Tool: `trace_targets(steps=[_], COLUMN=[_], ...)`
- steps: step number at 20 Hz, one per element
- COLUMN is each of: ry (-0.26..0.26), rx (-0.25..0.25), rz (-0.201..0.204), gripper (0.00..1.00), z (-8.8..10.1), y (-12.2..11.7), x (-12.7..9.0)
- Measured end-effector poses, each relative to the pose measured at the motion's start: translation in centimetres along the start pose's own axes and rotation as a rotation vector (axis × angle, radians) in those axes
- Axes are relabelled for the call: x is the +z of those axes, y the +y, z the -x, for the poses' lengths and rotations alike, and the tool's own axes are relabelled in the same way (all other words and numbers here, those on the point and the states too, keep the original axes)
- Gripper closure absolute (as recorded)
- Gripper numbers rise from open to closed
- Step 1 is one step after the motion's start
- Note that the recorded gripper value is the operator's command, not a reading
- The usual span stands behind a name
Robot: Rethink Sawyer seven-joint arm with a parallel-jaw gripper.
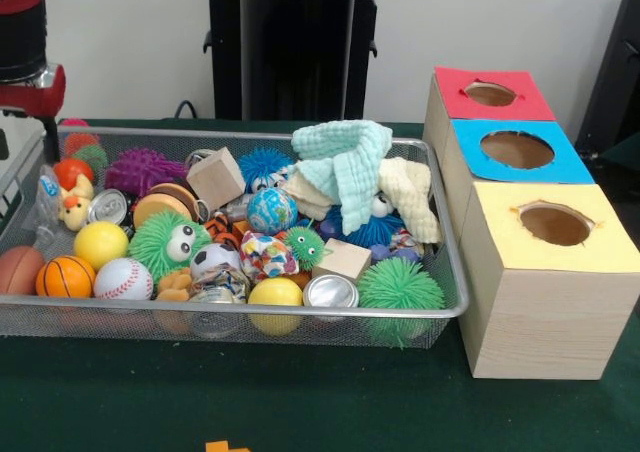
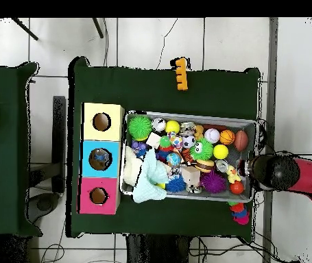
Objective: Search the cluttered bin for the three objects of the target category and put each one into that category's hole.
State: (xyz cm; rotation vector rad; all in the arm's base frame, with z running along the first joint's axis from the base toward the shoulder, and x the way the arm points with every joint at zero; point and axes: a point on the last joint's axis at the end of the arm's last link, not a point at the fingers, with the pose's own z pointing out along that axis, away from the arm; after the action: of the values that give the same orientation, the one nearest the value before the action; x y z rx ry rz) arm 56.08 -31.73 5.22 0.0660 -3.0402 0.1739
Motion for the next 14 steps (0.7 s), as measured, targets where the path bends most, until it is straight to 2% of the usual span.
trace_targets(steps=[6, 14], ry=[-0.015, -0.062], rx=[-0.007, -0.013], rz=[-0.002, -0.007], gripper=[0.00, 0.00], z=[0.2, 0.2], y=[0.4, 1.3], x=[0.4, 2.9])
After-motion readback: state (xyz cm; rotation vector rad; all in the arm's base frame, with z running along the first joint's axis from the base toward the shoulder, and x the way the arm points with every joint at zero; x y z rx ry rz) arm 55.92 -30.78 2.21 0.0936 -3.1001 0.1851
